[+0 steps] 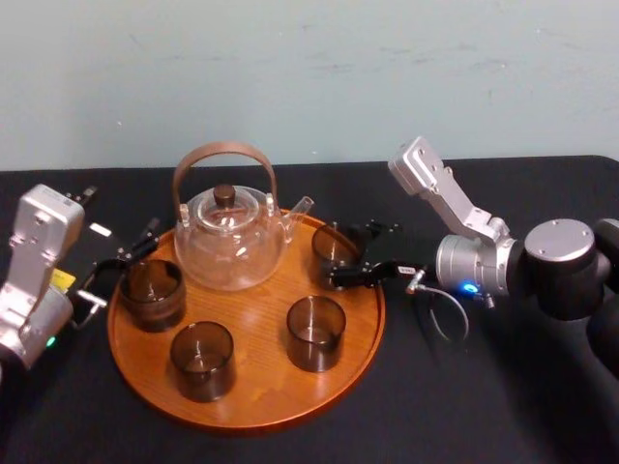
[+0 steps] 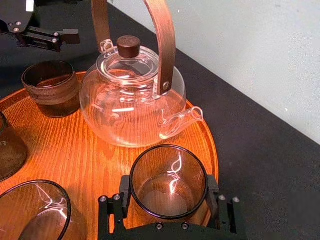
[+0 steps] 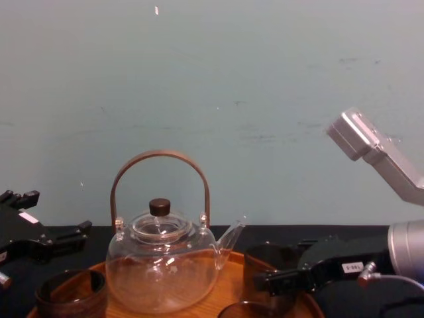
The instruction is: Pick up the glass from the table and place it on the tray.
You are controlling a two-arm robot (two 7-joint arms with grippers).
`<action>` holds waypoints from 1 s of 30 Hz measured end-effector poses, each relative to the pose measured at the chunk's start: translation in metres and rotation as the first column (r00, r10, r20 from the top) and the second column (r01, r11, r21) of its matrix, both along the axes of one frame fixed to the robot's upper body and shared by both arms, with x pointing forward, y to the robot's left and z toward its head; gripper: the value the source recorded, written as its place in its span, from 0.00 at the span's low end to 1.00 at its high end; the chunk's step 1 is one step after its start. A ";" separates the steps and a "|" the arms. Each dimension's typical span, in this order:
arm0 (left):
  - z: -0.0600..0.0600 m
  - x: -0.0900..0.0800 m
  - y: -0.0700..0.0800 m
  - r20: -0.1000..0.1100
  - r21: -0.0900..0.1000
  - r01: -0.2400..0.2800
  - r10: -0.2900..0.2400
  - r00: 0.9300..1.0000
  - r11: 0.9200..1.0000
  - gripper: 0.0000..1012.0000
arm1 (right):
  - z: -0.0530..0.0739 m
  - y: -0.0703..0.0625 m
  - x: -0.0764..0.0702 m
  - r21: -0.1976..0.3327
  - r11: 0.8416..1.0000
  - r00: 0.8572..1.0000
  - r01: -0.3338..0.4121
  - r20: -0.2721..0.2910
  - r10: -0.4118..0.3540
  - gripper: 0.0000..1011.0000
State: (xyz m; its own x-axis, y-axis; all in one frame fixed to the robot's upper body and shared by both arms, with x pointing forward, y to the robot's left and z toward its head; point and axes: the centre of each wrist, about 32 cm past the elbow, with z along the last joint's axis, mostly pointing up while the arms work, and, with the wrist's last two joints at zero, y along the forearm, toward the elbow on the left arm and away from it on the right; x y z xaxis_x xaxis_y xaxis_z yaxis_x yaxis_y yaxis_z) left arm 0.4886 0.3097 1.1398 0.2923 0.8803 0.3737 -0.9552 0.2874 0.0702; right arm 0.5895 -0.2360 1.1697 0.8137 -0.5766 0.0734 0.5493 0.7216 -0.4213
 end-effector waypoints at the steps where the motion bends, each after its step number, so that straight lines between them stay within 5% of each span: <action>1: 0.000 0.000 0.000 0.000 0.000 0.000 0.000 1.000 1.000 0.99 | -0.001 0.000 0.000 0.001 1.000 1.000 0.000 0.001 0.000 0.89; 30: 0.000 0.000 0.000 0.000 0.000 0.000 0.000 1.000 1.000 0.99 | -0.012 0.000 -0.001 0.002 1.000 1.000 -0.004 0.004 0.004 0.89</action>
